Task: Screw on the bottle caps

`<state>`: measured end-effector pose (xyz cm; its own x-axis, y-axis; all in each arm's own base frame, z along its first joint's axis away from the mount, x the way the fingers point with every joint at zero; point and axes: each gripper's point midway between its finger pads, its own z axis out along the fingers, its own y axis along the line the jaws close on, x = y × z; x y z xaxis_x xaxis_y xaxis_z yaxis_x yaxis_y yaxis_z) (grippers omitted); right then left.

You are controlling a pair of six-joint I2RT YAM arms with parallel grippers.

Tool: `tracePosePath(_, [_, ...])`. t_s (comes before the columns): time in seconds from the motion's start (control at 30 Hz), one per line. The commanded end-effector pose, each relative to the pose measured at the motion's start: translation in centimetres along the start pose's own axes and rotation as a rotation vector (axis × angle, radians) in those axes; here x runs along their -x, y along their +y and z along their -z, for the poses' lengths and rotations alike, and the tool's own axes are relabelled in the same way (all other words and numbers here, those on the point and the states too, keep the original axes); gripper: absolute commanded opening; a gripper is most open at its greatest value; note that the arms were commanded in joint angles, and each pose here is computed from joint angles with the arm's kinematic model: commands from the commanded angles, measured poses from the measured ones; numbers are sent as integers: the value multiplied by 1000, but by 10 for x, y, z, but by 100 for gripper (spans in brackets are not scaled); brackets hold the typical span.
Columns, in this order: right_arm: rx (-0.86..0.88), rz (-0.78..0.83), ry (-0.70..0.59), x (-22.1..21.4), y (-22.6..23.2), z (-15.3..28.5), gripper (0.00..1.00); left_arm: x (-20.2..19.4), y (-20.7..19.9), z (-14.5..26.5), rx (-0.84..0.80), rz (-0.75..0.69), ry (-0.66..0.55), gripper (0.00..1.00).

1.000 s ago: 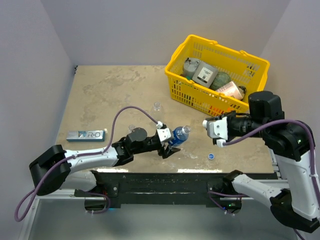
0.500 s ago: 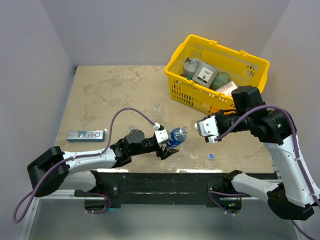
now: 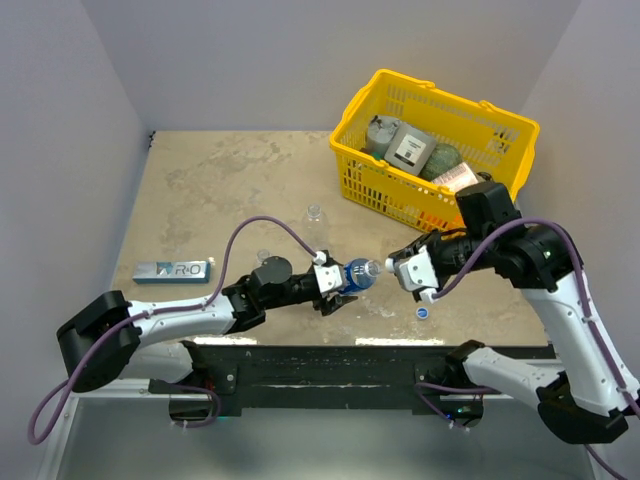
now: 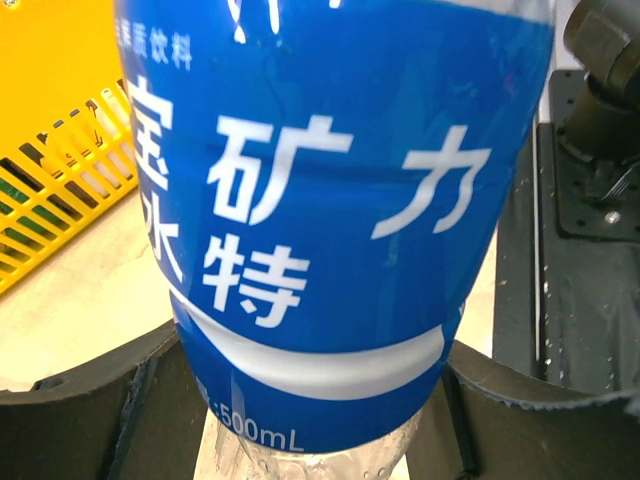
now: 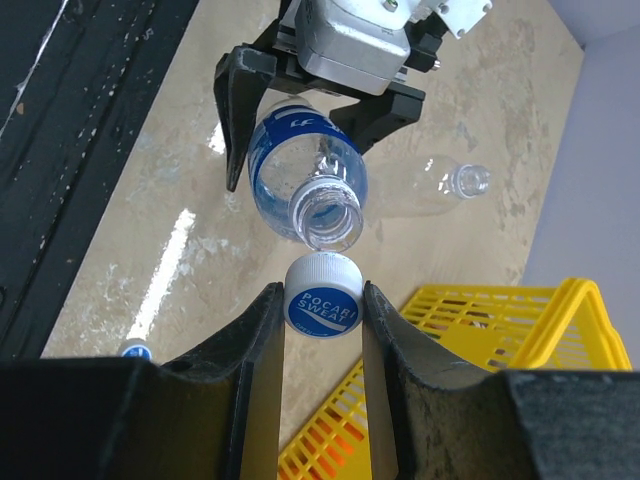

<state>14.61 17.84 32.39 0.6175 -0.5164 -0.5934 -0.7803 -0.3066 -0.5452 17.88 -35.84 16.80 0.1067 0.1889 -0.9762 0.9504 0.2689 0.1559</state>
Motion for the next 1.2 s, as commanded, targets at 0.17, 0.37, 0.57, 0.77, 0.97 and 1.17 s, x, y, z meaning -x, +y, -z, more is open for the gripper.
tracePosePath(0.17, [126, 21, -30, -12, 12, -23, 0, 17, 15, -3, 35, -100, -22, 0])
tracePosePath(0.37, [141, 51, -42, -11, 11, -27, 0, 17, 15, -3, 38, -97, -29, 0])
tracePosePath(0.57, [140, 114, -57, -4, 15, -24, 0, 14, 15, -3, 41, -60, -24, 0])
tracePosePath(0.77, [182, 171, -70, 1, 31, -30, 0, 12, 16, -6, 42, -45, -14, 0])
tracePosePath(0.97, [208, 168, -41, -7, 34, -35, 0, 12, 17, -6, 42, -65, -13, 0])
tracePosePath(1.17, [203, 145, 14, -18, 27, -38, 0, 13, 16, -6, 35, -98, -24, 0])
